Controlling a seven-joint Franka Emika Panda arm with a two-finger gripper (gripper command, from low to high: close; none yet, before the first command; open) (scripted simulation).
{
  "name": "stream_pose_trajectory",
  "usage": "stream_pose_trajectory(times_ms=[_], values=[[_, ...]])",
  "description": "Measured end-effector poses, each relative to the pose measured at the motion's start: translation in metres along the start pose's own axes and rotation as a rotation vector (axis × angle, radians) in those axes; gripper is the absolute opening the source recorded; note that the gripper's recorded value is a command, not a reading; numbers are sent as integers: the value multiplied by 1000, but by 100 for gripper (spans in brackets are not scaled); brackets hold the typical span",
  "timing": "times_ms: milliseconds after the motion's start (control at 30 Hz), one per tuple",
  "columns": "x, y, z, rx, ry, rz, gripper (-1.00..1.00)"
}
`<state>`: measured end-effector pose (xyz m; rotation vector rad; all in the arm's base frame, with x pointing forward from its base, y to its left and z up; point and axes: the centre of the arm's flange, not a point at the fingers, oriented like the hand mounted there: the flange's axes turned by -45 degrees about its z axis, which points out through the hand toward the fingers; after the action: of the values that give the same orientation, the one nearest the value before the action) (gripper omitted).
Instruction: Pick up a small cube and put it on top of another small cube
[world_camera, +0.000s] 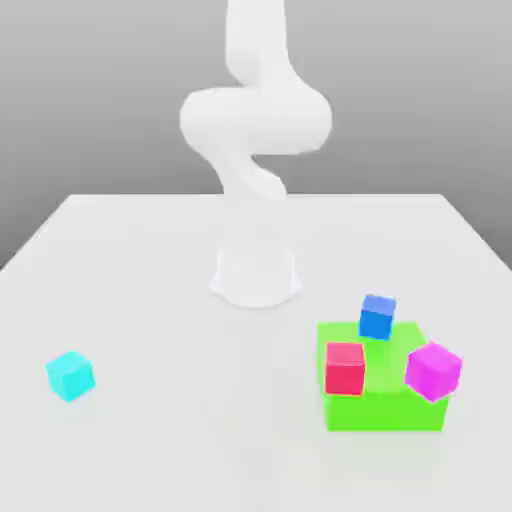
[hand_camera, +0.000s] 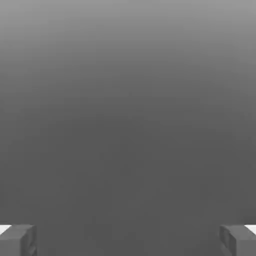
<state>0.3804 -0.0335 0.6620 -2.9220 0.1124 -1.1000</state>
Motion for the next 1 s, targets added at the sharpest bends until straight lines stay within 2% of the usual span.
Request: stream_pose_trajectory(times_ms=[167, 367, 533, 700, 767, 967, 1000], values=[[-37, 74, 113, -37, -162, 132, 0], [-123, 157, 214, -99, -343, 295, 0], [-221, 217, 267, -166, -490, 434, 0], [-336, 266, 287, -254, -637, 587, 0], [-361, 270, 296, -270, -668, 601, 0], [-400, 273, 334, -275, -678, 604, 0], [-405, 273, 339, -274, -679, 605, -100]])
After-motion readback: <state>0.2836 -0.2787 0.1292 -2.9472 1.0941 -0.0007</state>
